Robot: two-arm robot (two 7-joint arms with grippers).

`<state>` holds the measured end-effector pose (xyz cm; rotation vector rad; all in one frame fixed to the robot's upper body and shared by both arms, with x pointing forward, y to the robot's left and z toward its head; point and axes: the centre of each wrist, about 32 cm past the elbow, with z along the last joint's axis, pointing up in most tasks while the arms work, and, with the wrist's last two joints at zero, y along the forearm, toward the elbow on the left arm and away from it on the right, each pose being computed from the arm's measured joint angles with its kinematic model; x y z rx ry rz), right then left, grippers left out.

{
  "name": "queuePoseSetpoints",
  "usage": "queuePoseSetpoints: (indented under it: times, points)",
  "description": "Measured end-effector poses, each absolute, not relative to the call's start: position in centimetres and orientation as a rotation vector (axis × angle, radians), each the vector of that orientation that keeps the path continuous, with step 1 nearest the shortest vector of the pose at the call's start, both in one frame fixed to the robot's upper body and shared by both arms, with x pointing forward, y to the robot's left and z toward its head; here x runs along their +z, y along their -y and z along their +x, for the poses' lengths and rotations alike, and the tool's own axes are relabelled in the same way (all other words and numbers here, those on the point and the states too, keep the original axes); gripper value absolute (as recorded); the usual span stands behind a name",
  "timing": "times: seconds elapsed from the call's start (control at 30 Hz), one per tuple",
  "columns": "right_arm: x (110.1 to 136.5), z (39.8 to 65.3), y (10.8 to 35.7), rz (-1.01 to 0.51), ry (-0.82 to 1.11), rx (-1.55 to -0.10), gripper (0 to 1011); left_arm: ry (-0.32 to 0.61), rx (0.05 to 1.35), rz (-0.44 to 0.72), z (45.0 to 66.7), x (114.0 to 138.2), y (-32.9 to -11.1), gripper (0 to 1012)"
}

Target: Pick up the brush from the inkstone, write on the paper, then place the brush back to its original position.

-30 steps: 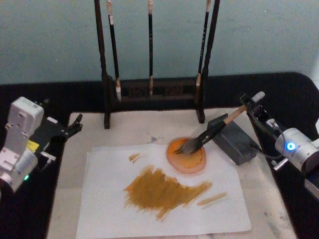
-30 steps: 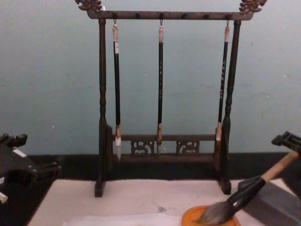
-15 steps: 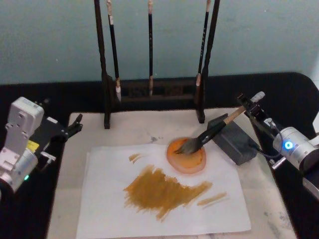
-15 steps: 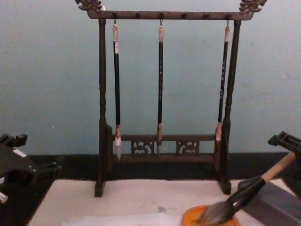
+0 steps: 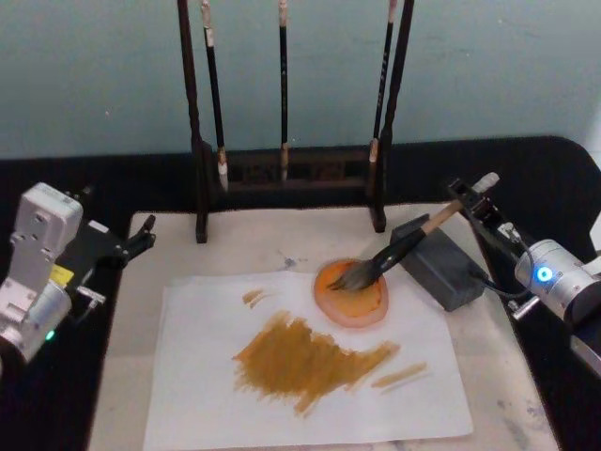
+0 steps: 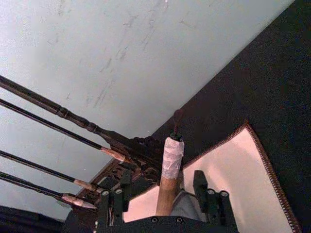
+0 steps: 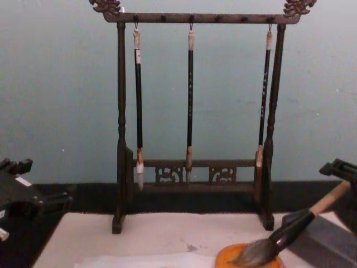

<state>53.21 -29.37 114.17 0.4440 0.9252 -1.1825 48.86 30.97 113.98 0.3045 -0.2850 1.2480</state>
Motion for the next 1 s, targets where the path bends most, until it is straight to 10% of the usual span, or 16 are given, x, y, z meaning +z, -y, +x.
queuePoseSetpoints:
  times: [0.7, 1.0]
  points:
    - [114.17, 53.18, 29.37, 0.444, -0.926, -1.183, 185, 0.285, 1.248, 0.304, 48.86, 113.98, -30.97, 1009]
    - [114.18, 53.18, 29.37, 0.444, -0.926, -1.183, 158, 0.285, 1.248, 0.305, 48.86, 113.98, -30.97, 1010]
